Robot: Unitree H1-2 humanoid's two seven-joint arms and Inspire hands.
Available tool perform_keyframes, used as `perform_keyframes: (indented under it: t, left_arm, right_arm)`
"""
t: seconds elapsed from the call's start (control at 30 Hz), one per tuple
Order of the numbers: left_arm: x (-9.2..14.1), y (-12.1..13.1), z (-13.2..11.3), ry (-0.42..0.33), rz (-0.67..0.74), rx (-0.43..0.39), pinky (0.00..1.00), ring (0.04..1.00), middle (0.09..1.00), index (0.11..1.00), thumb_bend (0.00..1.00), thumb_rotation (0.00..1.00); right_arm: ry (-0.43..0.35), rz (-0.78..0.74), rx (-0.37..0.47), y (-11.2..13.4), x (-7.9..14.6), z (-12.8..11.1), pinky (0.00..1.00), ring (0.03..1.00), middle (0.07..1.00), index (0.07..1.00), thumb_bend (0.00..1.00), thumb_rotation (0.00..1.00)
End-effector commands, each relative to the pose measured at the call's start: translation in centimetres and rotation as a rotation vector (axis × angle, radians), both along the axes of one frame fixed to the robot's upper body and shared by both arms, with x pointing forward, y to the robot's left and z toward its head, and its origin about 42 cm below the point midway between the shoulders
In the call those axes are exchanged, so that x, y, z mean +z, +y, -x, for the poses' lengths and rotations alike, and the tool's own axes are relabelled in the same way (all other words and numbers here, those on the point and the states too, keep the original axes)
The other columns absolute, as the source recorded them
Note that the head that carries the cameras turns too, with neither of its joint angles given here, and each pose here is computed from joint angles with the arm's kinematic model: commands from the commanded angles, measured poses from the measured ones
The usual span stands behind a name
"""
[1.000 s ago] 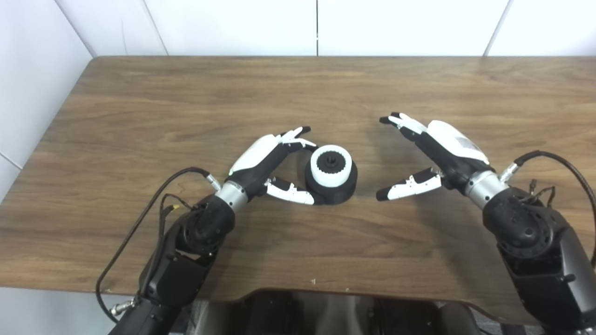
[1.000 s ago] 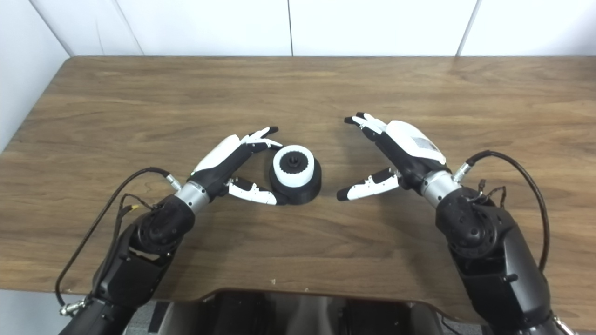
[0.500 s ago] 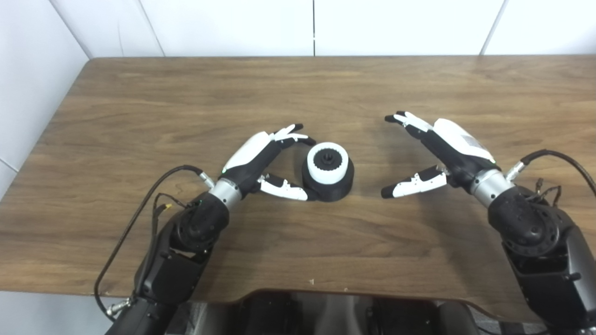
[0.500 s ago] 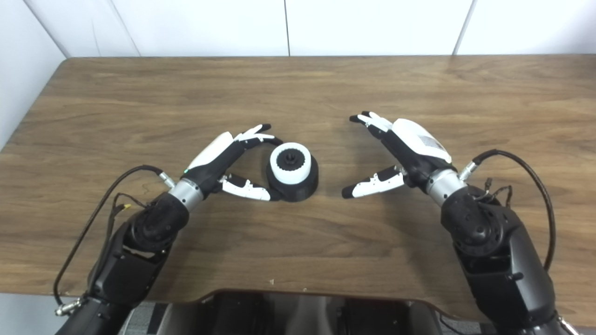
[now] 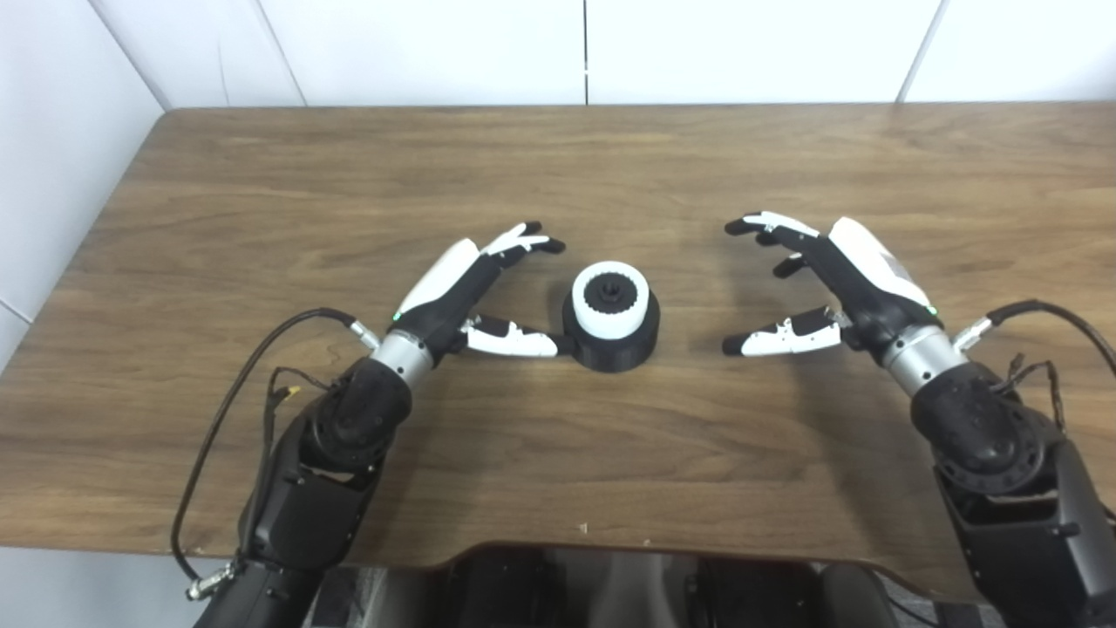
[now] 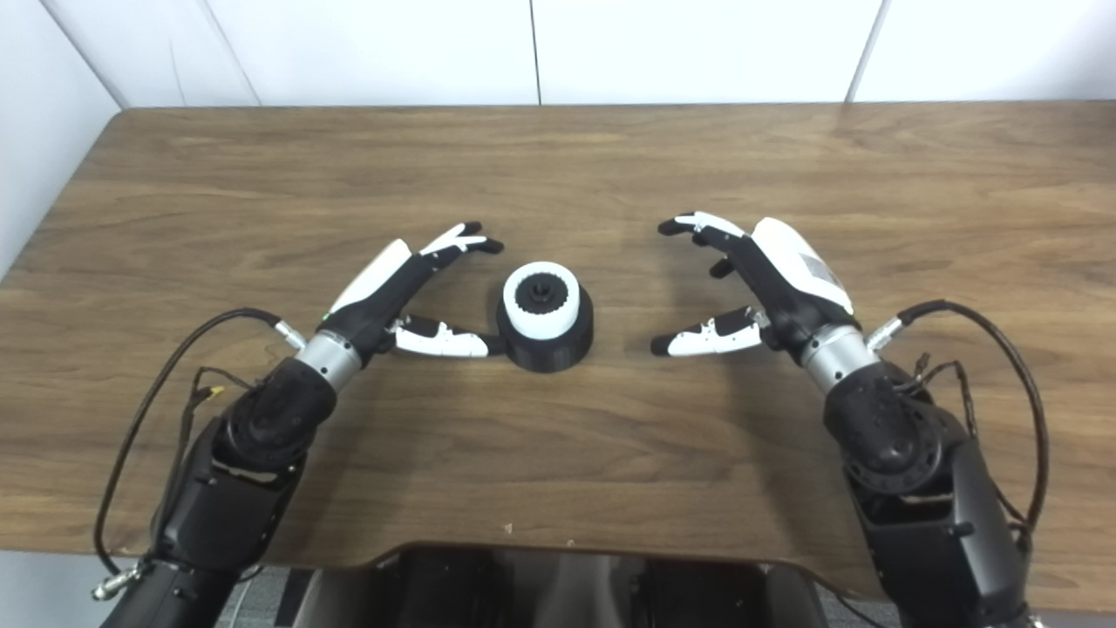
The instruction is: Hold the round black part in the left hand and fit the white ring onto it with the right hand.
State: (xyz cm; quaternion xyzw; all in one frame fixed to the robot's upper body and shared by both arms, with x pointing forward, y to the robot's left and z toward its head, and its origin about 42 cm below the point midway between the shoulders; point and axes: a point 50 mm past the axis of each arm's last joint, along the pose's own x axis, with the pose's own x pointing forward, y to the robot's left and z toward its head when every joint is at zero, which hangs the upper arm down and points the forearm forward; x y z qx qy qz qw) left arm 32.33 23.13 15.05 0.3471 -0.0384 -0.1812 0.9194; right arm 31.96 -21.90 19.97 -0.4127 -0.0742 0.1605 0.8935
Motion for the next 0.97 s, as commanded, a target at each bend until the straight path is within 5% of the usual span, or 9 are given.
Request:
perform_keyframes:
  t: [0.0, 0.53, 0.93]
  left_arm:
    - [1.6, 0.0, -0.6, -0.096, 0.037, 0.008, 0.85, 0.974, 0.963, 0.838, 0.82, 0.33]
    - [1.6, -0.9, -1.3, -0.173, 0.233, 0.111, 0.62, 0.739, 0.792, 0.75, 0.7, 0.19]
    - [1.3, -2.0, -1.3, -0.164, 0.283, 0.147, 0.52, 0.654, 0.731, 0.695, 0.58, 0.22]
  right_arm:
    - [-0.118, -0.053, 0.003, 0.4, 1.7, -0.7, 0.71, 0.834, 0.872, 0.797, 0.73, 0.17]
    - [-0.18, -0.217, -0.082, 2.7, 1.2, -1.2, 0.62, 0.742, 0.771, 0.742, 0.68, 0.14]
    - [-0.139, -0.192, -0.123, 3.4, 0.8, -1.6, 0.63, 0.755, 0.783, 0.764, 0.73, 0.3]
